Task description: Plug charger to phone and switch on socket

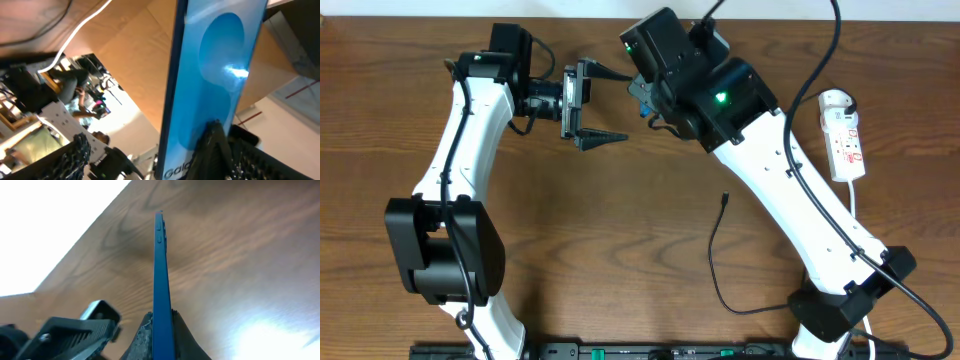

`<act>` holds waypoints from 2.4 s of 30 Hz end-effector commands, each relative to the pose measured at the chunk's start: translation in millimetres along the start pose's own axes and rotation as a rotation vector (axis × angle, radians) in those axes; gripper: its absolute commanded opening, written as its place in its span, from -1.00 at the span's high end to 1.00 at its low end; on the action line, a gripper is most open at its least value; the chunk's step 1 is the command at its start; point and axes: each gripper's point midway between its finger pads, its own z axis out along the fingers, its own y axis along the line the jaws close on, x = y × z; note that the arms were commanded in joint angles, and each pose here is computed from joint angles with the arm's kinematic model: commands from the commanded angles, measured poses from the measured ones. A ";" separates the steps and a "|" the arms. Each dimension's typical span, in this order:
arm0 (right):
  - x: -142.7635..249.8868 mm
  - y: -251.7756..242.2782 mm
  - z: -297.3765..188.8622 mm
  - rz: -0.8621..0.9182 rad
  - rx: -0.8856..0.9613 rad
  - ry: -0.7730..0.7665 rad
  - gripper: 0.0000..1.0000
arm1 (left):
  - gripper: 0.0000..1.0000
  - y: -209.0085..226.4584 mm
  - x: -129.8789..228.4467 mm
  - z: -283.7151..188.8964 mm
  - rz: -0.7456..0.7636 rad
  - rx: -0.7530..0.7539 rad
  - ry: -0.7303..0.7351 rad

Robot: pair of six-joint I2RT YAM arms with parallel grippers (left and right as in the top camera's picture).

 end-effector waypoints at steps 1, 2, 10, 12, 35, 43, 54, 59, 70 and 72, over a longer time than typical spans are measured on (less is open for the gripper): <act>0.7 7.1 -21.3 0.266 -0.057 0.043 0.98 | -0.78 -12.1 23.2 -3.2 -0.002 0.037 0.058; 1.1 6.3 -21.3 0.334 -0.052 0.047 0.98 | -0.78 -12.6 24.2 -3.2 -0.012 0.040 0.064; 7.9 9.8 -22.1 0.563 -0.053 0.097 0.98 | -0.58 -12.5 24.0 -3.2 -0.037 0.039 0.064; 9.0 10.5 -22.2 0.612 -0.052 0.105 0.98 | -0.50 -12.6 24.1 -3.2 -0.053 0.038 0.064; 22.5 28.1 -27.3 0.695 -0.102 0.143 0.98 | 0.36 -12.5 24.0 -3.2 -0.072 0.038 0.064; 23.0 30.9 -27.9 0.691 -0.113 0.146 0.98 | 0.73 -12.4 24.1 -3.2 -0.073 0.038 0.064; 21.9 33.5 -28.2 0.674 -0.126 0.144 0.96 | 0.85 -12.4 24.0 -3.2 -0.072 0.037 0.064; 13.4 40.1 -28.7 0.632 -0.166 0.112 0.39 | 0.86 -9.5 18.2 -2.9 -0.071 0.022 0.030; -45.6 27.6 -37.0 0.317 -0.199 -0.049 -0.78 | 0.85 -10.9 -2.2 -3.3 0.069 -0.010 -0.073; -62.6 22.8 -46.6 0.219 -0.209 -0.087 -0.98 | 0.86 -12.1 -8.0 -3.8 0.116 -0.017 -0.102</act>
